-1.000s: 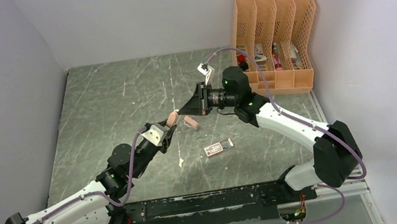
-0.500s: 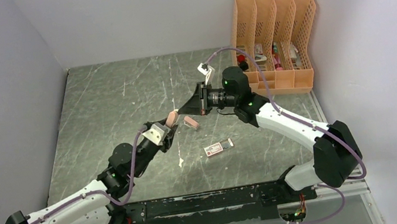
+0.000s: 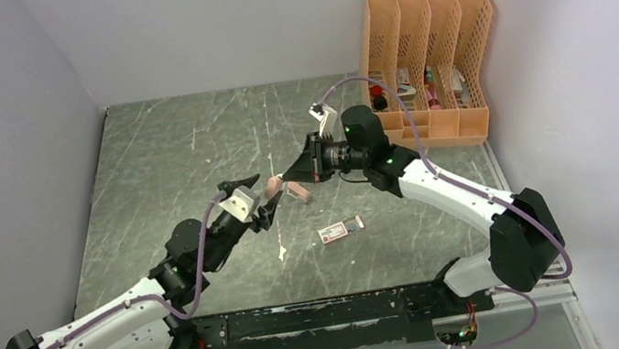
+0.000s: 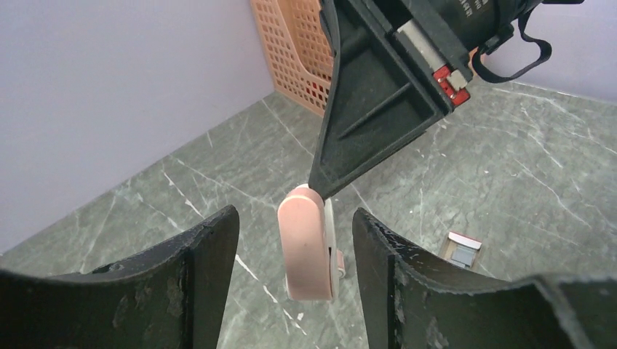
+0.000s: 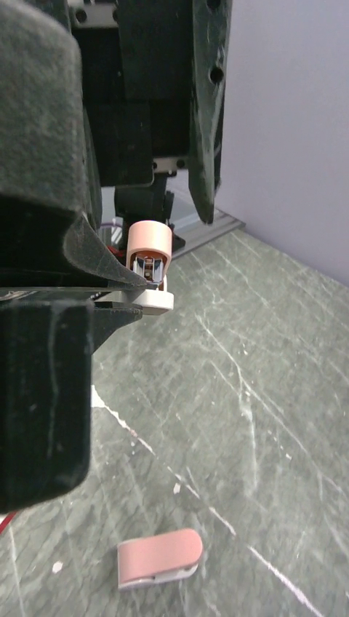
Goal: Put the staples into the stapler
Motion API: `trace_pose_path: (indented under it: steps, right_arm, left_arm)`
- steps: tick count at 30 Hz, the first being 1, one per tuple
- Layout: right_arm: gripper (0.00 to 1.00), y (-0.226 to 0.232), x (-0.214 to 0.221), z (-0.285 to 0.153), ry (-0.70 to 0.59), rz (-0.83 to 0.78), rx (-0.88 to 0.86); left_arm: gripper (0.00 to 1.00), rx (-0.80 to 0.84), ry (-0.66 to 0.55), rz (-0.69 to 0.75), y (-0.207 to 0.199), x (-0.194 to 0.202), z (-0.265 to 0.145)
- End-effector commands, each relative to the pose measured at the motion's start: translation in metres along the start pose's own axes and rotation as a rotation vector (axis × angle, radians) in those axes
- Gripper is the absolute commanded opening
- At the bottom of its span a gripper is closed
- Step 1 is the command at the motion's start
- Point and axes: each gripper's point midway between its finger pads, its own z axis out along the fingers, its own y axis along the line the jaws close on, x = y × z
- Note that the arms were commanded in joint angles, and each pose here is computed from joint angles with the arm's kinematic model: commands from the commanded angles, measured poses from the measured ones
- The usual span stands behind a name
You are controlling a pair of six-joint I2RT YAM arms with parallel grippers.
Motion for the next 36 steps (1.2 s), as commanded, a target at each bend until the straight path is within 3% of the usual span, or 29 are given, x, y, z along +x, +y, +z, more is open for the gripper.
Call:
trace_pose_path:
  steps: [1, 12, 36]
  right_arm:
    - [0.0, 0.006, -0.018, -0.006, -0.04, -0.079, 0.049]
    - [0.0, 0.01, -0.016, -0.006, -0.034, -0.113, 0.038]
    - [0.0, 0.021, -0.013, -0.004, -0.022, -0.256, 0.078]
  left_arm:
    - [0.61, 0.016, -0.054, 0.008, 0.001, -0.025, 0.003]
    - [0.58, 0.035, -0.017, -0.025, -0.007, -0.01, 0.01]
    - [0.37, 0.038, 0.029, -0.029, -0.011, 0.003, 0.021]
